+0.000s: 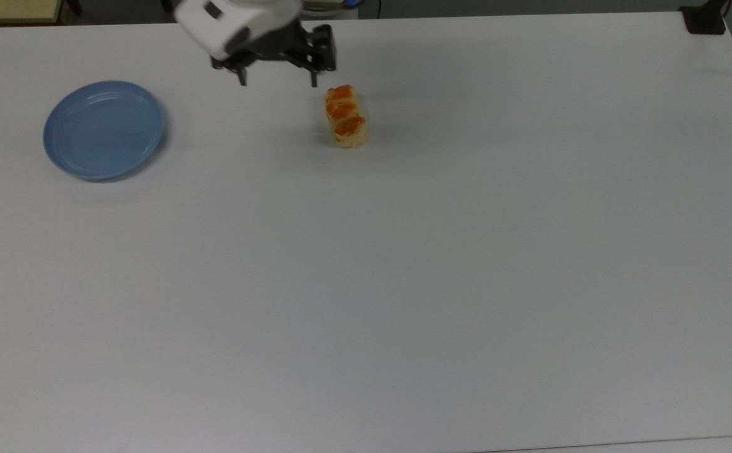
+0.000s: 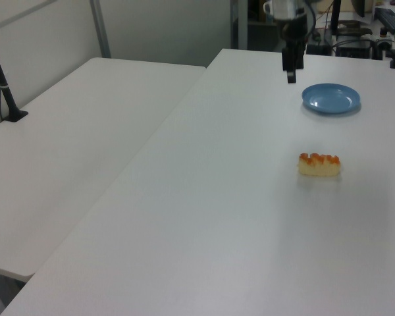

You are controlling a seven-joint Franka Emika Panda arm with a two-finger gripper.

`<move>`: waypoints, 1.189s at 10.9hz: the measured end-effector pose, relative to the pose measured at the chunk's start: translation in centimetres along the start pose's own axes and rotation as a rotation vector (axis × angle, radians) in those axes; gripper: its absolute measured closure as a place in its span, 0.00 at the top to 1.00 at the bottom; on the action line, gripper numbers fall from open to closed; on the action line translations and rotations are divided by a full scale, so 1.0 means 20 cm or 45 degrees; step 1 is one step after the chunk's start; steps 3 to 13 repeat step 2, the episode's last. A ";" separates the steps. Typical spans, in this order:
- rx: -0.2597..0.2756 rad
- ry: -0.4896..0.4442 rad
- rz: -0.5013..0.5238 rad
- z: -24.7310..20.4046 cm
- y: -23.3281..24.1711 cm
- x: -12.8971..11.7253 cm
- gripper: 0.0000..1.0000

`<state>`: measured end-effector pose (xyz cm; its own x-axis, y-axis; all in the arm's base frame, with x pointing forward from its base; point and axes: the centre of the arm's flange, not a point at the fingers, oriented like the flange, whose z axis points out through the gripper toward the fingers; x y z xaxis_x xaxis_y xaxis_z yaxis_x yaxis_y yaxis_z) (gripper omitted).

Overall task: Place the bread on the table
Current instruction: 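Open the gripper and raise it away from the roll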

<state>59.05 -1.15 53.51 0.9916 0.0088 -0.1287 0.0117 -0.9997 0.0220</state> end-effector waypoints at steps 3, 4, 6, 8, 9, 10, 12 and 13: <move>0.023 0.042 0.036 -0.09 0.11 -0.03 1.00; 0.023 0.042 0.036 -0.09 0.11 -0.03 1.00; 0.023 0.042 0.036 -0.09 0.11 -0.03 1.00; 0.023 0.042 0.036 -0.09 0.11 -0.03 1.00; 0.023 0.042 0.036 -0.09 0.11 -0.03 1.00; 0.023 0.042 0.036 -0.09 0.11 -0.03 1.00; 0.023 0.042 0.036 -0.09 0.11 -0.03 1.00; 0.023 0.042 0.036 -0.09 0.11 -0.03 1.00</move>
